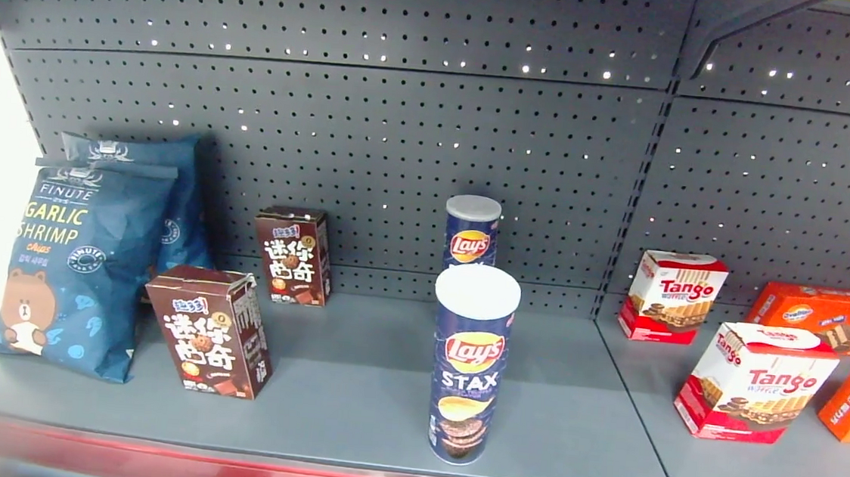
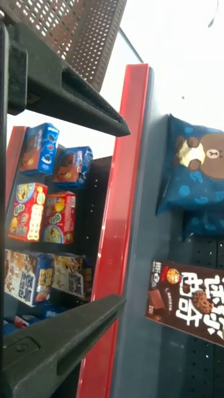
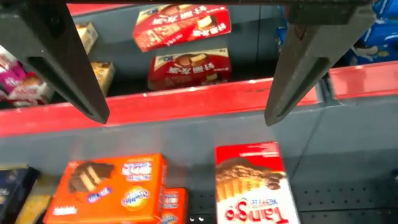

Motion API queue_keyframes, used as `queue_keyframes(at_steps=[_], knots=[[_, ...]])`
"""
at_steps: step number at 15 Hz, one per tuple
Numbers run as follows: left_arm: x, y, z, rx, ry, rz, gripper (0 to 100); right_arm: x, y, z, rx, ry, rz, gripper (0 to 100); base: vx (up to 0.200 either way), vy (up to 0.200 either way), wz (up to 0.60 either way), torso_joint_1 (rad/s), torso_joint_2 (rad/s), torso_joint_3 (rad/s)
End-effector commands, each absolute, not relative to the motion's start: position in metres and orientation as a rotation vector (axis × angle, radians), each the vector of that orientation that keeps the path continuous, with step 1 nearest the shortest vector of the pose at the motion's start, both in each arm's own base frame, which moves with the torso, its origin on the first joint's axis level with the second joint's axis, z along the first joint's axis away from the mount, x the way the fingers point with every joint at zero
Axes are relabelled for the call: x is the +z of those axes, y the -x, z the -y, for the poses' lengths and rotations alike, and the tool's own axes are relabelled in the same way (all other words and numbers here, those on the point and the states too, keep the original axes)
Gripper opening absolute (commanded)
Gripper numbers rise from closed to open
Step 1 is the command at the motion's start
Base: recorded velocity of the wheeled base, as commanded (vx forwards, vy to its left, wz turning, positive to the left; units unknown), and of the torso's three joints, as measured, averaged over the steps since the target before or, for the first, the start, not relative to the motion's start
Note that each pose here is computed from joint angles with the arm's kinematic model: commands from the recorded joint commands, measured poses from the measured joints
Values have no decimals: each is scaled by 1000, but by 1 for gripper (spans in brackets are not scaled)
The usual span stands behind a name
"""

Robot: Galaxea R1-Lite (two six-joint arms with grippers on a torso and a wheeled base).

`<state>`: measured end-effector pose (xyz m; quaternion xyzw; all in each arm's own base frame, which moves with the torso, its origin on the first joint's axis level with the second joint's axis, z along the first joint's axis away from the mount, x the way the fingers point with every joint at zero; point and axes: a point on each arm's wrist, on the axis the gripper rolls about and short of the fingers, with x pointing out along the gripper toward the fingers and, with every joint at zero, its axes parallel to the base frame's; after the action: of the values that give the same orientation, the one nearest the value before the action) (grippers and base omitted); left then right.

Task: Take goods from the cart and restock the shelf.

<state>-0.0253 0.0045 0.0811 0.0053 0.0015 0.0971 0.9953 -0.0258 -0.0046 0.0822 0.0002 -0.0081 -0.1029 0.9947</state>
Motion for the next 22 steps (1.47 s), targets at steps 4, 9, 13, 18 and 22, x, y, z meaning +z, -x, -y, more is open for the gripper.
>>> queue_keyframes(at_steps=[4,9,13,18,22], knots=[[81,26,-4,193,-5,0,100,82,26,4,-201,0,15,100,0,0,0,0,0,0],[81,26,-4,193,-3,0,100,82,26,4,-201,0,15,100,0,0,-240,3,2,1],[81,26,-4,193,0,0,100,82,26,4,-201,0,15,100,0,0,0,0,0,0],[81,26,-4,193,6,1,100,82,26,4,-199,-2,15,100,0,40,0,0,0,1],[81,26,-5,195,15,1,100,82,26,4,-201,-2,15,100,0,50,0,1,-1,1]])
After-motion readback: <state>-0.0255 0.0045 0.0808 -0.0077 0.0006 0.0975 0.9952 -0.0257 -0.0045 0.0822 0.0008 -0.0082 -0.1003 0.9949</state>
